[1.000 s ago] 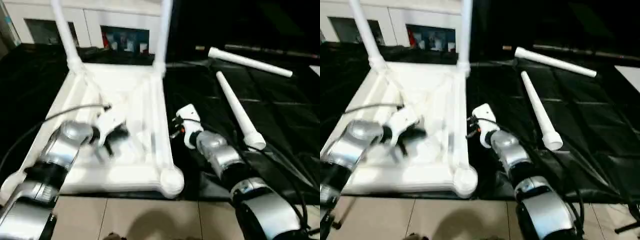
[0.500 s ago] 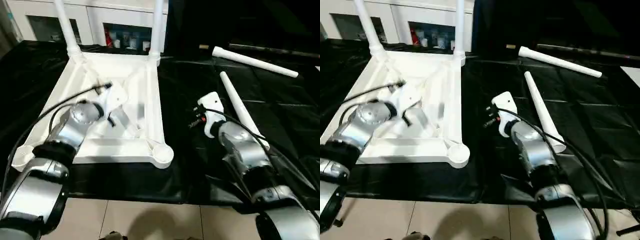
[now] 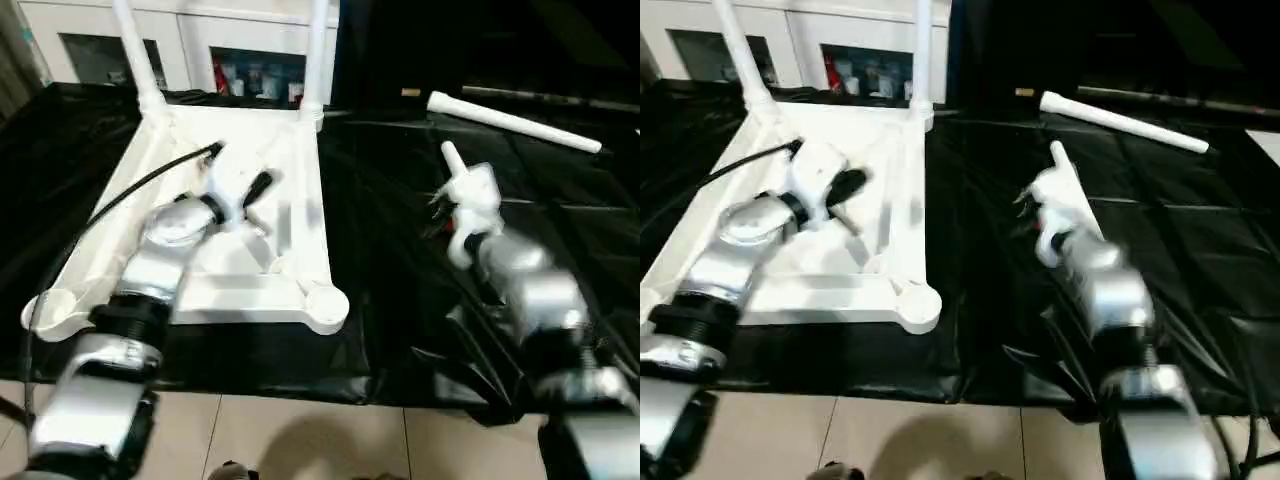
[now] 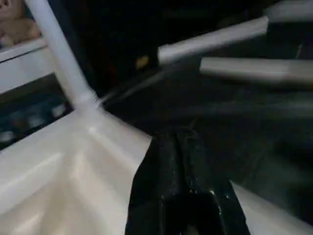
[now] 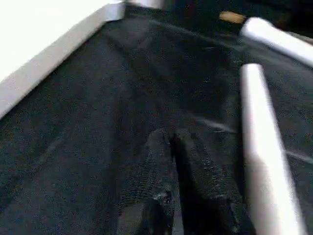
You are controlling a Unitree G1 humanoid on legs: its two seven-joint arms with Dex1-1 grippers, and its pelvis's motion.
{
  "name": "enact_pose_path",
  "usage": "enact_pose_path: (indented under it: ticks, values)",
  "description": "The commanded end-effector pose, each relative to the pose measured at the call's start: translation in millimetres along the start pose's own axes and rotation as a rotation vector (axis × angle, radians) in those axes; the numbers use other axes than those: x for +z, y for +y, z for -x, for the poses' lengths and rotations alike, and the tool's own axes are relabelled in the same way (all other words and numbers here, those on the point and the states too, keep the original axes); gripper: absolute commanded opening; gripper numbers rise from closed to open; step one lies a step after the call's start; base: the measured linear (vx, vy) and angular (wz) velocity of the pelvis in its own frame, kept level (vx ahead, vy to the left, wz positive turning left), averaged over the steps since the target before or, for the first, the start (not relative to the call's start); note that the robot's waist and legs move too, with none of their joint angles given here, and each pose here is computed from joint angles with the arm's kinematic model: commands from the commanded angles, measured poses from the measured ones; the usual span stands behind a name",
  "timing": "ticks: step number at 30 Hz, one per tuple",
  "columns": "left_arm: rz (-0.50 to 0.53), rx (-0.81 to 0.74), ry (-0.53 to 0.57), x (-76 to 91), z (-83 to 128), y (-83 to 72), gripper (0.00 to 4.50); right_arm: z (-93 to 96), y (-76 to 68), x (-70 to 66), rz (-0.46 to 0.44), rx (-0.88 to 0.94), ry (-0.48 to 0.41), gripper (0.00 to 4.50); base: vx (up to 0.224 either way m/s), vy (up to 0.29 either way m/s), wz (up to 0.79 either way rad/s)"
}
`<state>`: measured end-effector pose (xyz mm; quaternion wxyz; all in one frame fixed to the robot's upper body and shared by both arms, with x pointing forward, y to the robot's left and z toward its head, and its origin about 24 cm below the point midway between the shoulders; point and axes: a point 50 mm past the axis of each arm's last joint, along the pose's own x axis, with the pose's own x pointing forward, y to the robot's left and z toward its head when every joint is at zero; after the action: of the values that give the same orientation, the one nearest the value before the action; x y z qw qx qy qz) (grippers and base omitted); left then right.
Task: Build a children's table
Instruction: Move to table
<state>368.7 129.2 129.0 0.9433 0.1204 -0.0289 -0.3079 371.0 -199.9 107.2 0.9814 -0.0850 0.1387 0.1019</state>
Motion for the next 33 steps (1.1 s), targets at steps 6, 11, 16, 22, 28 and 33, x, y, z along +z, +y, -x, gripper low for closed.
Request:
enact_pose_path:
  ticks: [6,11,16,22,28,33]
  values:
    - [0.215,0.330,-0.049,-3.7,10,2.3,0.00,11.6,12.5,14.6,0.044,-0.034,-0.133,0.92,0.000,0.000,0.00]
    - [0.212,0.515,-0.088,-7.1,32,-7.6,0.00,24.7,40.9,-2.7,-0.047,0.022,-0.121,0.92,0.000,0.000,0.00]
    - [0.128,0.528,-0.031,-12.2,33,-16.1,0.00,32.0,61.5,-11.7,-0.125,0.081,-0.120,0.92,0.000,0.000,0.00]
    - [0.101,0.557,-0.005,-11.5,35,-20.3,0.00,37.5,70.5,-18.7,-0.141,0.081,-0.100,0.92,-0.003,-0.179,0.08]
    - [0.080,0.579,0.003,-12.0,37,-22.5,0.00,39.7,70.9,-20.3,-0.122,0.078,-0.093,0.92,-0.029,-0.166,-0.02]
    - [0.115,0.599,0.026,-13.5,37,-23.2,0.00,39.7,70.8,-21.6,-0.113,0.073,-0.082,0.92,-0.056,-0.197,-0.07]
